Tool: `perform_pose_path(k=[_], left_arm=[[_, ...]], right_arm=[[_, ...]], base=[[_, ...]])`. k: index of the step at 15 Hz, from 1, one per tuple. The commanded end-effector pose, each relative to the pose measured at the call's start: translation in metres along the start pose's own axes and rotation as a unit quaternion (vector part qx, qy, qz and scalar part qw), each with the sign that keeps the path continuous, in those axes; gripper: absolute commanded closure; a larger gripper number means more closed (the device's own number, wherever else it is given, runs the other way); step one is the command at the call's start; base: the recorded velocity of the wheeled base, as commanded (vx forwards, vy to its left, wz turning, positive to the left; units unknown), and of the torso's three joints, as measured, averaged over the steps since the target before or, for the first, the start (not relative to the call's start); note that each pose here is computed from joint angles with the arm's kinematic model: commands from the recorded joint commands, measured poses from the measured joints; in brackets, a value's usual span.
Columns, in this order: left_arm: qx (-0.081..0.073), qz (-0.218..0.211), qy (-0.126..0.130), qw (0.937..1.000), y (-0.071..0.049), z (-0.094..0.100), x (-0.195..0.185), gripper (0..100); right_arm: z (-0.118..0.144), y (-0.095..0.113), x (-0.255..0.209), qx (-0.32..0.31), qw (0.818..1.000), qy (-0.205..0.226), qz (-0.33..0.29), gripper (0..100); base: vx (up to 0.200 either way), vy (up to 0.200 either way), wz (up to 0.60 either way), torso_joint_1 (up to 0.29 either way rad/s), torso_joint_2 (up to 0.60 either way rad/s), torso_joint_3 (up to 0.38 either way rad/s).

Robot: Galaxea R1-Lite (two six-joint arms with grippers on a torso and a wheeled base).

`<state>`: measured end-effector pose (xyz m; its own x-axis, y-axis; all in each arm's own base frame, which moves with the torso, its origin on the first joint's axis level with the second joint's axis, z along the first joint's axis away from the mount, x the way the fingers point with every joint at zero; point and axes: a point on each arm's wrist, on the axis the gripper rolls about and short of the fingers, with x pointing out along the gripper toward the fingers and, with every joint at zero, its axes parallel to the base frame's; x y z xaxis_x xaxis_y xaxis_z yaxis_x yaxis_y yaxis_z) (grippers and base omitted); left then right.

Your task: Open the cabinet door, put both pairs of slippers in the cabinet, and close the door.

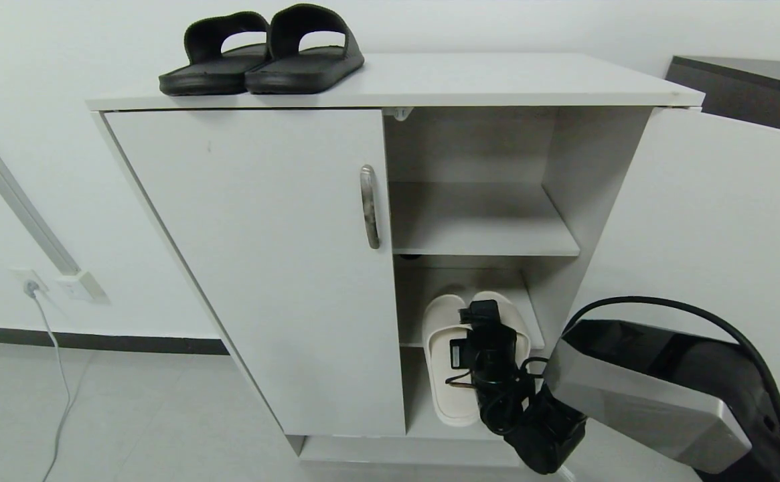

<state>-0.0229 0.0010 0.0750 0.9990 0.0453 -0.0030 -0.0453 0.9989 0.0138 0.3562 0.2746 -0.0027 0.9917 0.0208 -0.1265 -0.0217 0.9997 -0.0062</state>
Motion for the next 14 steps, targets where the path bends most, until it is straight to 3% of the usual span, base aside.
perform_pose_path(k=[1, 9, 14], left_arm=[[0.000, 0.000, 0.001, 1.0000, 0.000, 0.000, 0.000, 100], [-0.001, 0.001, 0.001, 1.0000, 0.000, 0.000, 0.000, 100], [-0.001, 0.002, 0.001, 1.0000, 0.000, 0.000, 0.000, 100]], right_arm=[[0.002, 0.001, 0.016, 0.006, 1.000, -0.002, -0.009, 100], [0.031, 0.008, 0.088, 0.015, 1.000, -0.004, -0.022, 100], [0.043, 0.005, 0.107, 0.022, 0.999, -0.013, -0.032, 100]], base=[[0.000, 0.000, 0.00, 0.000, 0.00, 0.000], [0.000, 0.000, 0.00, 0.000, 0.00, 0.000], [0.000, 0.000, 0.00, 0.000, 0.00, 0.000]])
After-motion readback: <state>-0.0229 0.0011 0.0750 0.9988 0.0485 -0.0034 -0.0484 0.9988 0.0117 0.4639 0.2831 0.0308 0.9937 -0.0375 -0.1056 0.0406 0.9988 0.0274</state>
